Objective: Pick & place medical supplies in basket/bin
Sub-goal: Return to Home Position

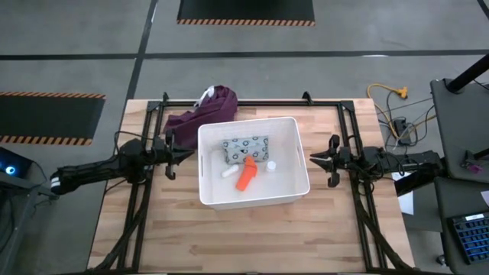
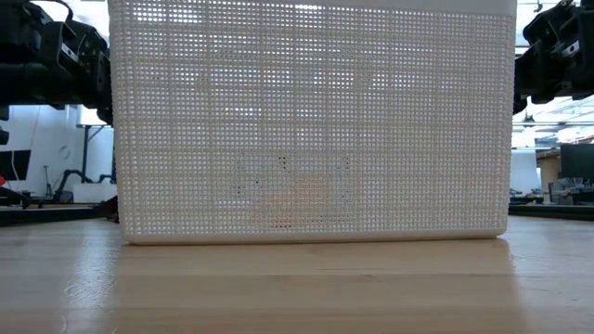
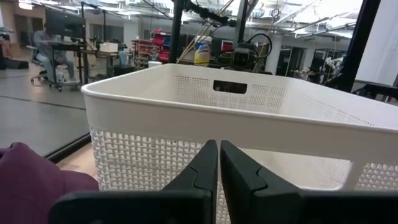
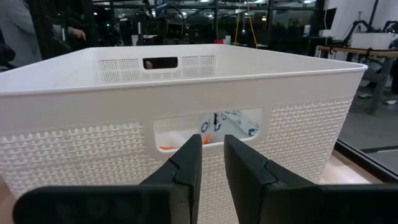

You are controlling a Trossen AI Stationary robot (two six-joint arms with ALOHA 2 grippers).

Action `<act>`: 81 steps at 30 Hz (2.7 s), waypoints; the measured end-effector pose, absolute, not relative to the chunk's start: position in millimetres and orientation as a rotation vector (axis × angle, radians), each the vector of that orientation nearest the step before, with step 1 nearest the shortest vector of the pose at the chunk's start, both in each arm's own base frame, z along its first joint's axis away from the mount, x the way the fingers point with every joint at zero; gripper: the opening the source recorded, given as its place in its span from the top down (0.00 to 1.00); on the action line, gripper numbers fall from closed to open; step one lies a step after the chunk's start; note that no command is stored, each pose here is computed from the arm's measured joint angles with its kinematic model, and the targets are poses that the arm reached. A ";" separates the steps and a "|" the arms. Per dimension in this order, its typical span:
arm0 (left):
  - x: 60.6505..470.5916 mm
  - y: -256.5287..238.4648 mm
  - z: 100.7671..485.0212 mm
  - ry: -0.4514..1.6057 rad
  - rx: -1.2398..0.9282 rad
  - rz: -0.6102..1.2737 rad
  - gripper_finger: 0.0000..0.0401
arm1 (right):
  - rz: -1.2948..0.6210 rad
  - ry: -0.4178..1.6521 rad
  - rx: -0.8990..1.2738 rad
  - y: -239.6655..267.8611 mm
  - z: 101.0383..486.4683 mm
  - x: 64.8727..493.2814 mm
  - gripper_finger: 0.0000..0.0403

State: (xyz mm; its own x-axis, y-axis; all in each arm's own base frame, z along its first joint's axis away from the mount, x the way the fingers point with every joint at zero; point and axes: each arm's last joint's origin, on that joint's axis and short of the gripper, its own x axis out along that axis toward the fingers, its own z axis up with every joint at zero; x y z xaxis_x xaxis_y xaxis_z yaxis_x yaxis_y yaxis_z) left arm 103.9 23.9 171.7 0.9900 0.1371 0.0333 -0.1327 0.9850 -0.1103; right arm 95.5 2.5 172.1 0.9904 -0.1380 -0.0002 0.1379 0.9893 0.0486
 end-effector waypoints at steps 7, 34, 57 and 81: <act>103.9 23.9 171.6 -0.040 -0.108 0.136 1.00 | -0.138 -0.003 0.048 2.6 172.1 95.5 0.85; 103.9 23.9 171.6 -0.040 -0.108 0.136 1.00 | -0.138 -0.004 0.051 2.6 172.4 95.5 0.82; 103.9 23.9 171.6 -0.040 -0.108 0.136 1.00 | -0.139 -0.004 0.050 2.5 172.4 95.5 0.83; 103.9 23.9 171.6 -0.041 -0.108 0.136 1.00 | -0.139 -0.004 0.050 2.5 172.3 95.5 0.82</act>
State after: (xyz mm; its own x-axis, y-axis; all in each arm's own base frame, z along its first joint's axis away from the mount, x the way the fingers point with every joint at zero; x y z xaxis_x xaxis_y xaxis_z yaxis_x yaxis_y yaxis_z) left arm 103.9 23.9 171.6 0.9899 0.1378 0.0331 -0.1335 0.9849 -0.1100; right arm 95.5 2.5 172.3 0.9904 -0.1384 0.0004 0.1382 0.9891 0.0500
